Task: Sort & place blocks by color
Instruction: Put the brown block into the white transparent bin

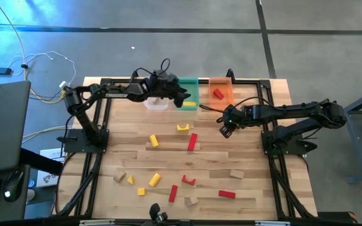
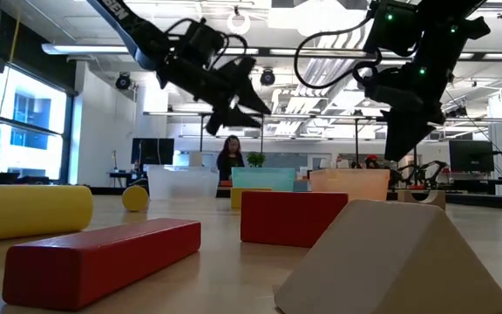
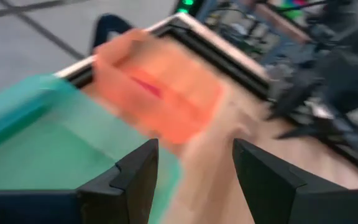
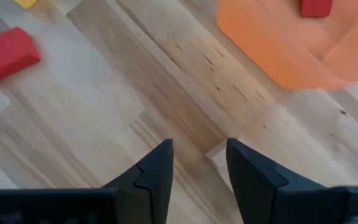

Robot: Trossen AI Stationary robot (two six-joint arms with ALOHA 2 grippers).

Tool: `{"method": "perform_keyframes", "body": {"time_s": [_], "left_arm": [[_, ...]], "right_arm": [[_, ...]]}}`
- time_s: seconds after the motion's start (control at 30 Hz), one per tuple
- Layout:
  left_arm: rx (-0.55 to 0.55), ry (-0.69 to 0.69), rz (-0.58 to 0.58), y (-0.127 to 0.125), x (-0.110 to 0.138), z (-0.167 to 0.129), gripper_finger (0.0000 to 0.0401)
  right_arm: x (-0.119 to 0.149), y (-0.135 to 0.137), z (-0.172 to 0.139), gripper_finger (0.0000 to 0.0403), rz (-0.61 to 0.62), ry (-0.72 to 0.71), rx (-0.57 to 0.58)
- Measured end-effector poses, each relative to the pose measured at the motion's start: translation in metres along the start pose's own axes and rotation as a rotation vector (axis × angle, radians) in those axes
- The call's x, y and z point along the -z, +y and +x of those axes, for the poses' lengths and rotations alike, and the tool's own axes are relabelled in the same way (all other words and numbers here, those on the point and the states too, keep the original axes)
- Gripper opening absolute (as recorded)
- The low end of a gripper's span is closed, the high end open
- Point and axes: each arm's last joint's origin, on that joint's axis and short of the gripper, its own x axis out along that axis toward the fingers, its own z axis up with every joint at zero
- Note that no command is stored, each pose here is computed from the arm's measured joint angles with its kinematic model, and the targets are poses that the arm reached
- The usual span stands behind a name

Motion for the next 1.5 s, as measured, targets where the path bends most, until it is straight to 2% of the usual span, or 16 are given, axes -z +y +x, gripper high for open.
{"method": "perform_keyframes", "body": {"time_s": [0.13,0.4,0.63,0.77,0.93,1.23,1.4,1.5], "left_arm": [[0.071,0.036,0.019,-0.012,-0.008,-0.019,0.0195],[0.059,0.173,0.136,-0.041,-0.007,-0.063,0.0195],[0.09,0.242,0.175,-0.063,-0.002,-0.091,0.0195],[0.116,0.253,0.191,-0.073,0.0,-0.097,0.0195],[0.135,0.259,0.204,-0.08,0.003,-0.097,0.0195],[0.147,0.262,0.227,-0.084,0.005,-0.097,0.0195],[0.136,0.26,0.23,-0.083,0.005,-0.096,0.0195],[0.103,0.257,0.233,-0.082,0.005,-0.096,0.0195]], "right_arm": [[-0.001,-0.002,0.001,0.015,-0.027,0.011,-0.013],[-0.004,-0.008,0.003,0.0195,-0.082,0.026,-0.022],[-0.005,-0.019,0.005,0.02,-0.132,0.079,-0.012],[-0.004,-0.026,0.006,0.02,-0.177,0.116,-0.007],[-0.005,-0.028,0.007,0.02,-0.176,0.128,-0.012],[-0.005,-0.019,0.018,0.02,-0.209,0.182,-0.03],[-0.024,-0.012,0.011,0.02,-0.216,0.203,-0.012],[-0.035,-0.009,0.007,0.02,-0.267,0.23,0.008]]}}
